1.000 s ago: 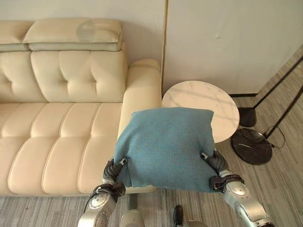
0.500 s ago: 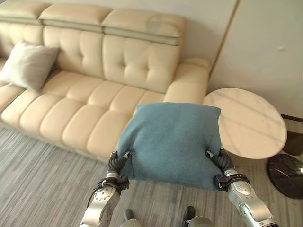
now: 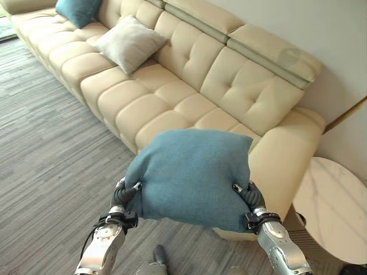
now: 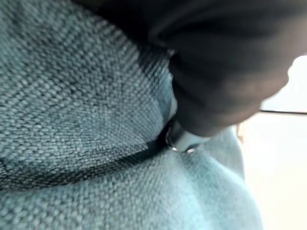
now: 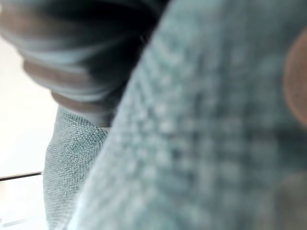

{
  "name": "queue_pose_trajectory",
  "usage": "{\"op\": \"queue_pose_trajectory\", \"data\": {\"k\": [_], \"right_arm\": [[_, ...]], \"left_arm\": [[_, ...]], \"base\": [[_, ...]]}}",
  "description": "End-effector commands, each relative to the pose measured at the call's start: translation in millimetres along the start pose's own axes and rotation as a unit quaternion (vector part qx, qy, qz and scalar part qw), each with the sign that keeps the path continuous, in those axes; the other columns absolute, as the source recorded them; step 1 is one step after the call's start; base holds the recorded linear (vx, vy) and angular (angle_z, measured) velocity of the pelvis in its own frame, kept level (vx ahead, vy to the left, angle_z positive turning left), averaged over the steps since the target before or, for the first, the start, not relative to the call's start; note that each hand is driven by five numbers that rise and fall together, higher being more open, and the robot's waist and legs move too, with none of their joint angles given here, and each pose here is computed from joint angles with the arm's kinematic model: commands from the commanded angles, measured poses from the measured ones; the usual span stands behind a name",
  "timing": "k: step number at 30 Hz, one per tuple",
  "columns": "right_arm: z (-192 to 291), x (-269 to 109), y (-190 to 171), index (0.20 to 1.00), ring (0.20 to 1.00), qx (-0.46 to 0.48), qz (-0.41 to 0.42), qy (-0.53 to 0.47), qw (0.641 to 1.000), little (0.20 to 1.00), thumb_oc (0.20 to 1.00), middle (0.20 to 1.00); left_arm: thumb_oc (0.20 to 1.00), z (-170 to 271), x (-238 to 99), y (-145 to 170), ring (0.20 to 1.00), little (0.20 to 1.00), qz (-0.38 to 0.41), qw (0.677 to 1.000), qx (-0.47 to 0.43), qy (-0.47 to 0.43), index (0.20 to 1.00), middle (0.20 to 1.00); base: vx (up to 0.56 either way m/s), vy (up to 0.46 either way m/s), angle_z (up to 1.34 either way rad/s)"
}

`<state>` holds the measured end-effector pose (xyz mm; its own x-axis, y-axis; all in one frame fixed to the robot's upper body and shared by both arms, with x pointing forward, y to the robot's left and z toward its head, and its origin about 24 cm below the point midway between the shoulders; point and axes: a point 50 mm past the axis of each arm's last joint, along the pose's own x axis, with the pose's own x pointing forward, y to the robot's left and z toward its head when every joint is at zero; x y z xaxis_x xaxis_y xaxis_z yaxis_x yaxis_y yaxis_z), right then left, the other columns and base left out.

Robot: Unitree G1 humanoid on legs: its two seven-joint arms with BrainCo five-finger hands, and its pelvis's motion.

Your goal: Pick up all the scattered cushions and arrange them neatly on the sofa.

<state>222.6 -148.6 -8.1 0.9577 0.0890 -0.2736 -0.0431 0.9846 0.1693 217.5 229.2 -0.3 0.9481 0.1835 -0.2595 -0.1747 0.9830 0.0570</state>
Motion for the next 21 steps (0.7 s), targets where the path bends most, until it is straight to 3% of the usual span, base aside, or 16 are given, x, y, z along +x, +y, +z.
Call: {"op": "queue_pose_trajectory", "data": {"k": [1,12,21], "right_arm": [[39,7,6,0.200,0.200,0.002,0.034,-0.101,0.994,0.200,0.200,0.200],[37,3,-1,0.200,0.200,0.000,0.029,-0.098,0.995,0.200,0.200,0.200],[36,3,-8,0.200,0.200,-0.021,0.022,-0.089,0.996,0.200,0.200,0.200]], "left_arm": [[0.200,49,2,-20,0.200,0.200,-0.032,0.991,-0.023,-0.129,0.200,0.200],[0.200,47,0,-23,0.200,0.200,-0.027,0.990,-0.038,-0.135,0.200,0.200],[0.200,40,-1,-16,0.200,0.200,0.001,0.991,-0.050,-0.121,0.200,0.200]], "base": [[0.18,0.022,0.02],[0.24,-0.076,0.30],[0.13,-0.005,-0.56]]}}
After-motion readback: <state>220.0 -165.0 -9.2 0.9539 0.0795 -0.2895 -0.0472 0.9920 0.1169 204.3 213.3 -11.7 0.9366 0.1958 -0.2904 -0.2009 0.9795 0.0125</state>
